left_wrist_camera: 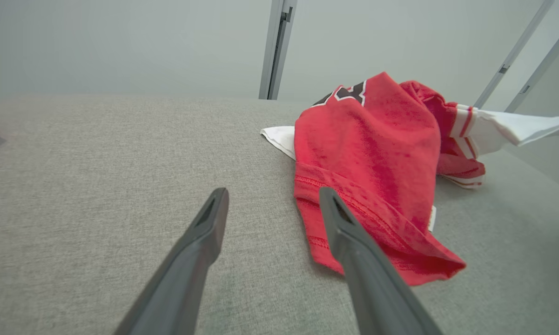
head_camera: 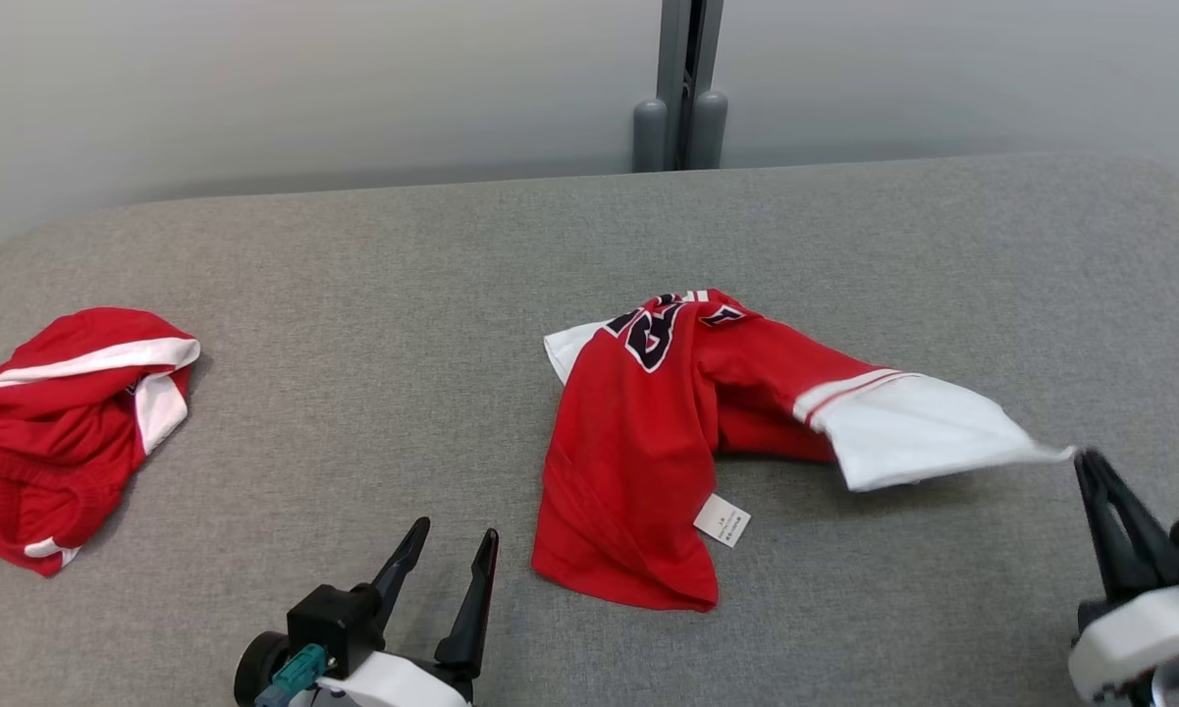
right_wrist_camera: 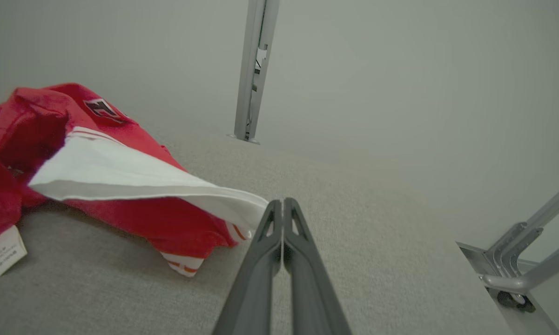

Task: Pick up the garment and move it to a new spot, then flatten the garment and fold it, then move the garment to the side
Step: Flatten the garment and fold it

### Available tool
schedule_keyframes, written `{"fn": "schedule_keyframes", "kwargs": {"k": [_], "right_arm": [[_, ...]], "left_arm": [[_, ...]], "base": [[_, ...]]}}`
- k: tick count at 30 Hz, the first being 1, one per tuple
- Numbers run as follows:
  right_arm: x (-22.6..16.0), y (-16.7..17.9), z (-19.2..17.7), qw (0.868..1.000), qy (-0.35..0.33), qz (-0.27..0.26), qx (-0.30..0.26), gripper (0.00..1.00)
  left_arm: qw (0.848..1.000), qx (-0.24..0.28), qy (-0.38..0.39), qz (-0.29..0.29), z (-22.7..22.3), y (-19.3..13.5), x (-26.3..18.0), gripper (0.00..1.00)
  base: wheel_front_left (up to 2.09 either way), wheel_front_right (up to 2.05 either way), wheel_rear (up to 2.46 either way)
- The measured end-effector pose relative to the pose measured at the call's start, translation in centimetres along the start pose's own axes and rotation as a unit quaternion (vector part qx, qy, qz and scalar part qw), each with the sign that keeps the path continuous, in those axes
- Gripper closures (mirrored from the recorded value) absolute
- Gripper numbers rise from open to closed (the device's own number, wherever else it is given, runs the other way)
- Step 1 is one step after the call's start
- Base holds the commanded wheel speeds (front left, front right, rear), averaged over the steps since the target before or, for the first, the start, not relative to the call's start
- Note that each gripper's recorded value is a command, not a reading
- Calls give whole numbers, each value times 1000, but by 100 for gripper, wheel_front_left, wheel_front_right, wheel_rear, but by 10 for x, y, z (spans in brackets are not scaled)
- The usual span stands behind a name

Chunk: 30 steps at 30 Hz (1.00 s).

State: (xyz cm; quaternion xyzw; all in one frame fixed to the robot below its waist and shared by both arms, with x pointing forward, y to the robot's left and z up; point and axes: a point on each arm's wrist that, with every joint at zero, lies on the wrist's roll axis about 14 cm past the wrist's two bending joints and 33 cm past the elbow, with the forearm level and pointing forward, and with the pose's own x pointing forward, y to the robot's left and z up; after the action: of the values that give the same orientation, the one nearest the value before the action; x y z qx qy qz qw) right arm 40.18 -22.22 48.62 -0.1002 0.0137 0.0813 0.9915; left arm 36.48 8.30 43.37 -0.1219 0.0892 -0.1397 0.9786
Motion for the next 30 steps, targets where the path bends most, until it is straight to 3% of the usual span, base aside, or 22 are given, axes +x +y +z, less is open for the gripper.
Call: {"fn": "schedule_keyframes", "kwargs": {"k": [1, 3, 7, 11, 19, 23, 24, 25, 26, 30], "right_arm": [[-13, -1, -22, 999, 32, -13, 23, 0], [-32, -2, -49, 996, 70, -33, 47, 0], [-38, -13, -56, 992, 74, -70, 73, 0], [-31, -6, -51, 993, 66, -68, 71, 0], [-14, 2, -44, 995, 54, -55, 67, 0], [-12, 3, -45, 995, 55, -54, 67, 0], [-12, 4, -45, 995, 56, -54, 68, 0], [-12, 5, -46, 994, 57, -55, 70, 0], [-13, 5, -47, 994, 58, -55, 71, 0], [-11, 5, -46, 994, 57, -59, 74, 0]], "left_arm": [[1000, -1, 5, -5, -3, -2, 1, 0], [1000, -3, 14, -13, -8, -6, 4, 0], [998, -23, 45, -26, -27, -12, 9, 0], [993, -63, 91, -37, -53, -20, 13, 0], [971, -196, 126, -49, -67, -47, 25, 0], [969, -189, 148, -66, -76, -56, 27, 0], [968, -188, 153, -69, -78, -58, 28, 16], [966, -193, 156, -70, -79, -59, 29, 90], [965, -196, 157, -71, -78, -60, 31, 100], [966, -184, 164, -74, -80, -61, 40, 100]], "base": [[0, 0, 0], [0, 0, 0], [0, 0, 0], [0, 0, 0], [0, 0, 0], [0, 0, 0], [0, 0, 0], [0, 0, 0], [0, 0, 0], [0, 0, 0]]}}
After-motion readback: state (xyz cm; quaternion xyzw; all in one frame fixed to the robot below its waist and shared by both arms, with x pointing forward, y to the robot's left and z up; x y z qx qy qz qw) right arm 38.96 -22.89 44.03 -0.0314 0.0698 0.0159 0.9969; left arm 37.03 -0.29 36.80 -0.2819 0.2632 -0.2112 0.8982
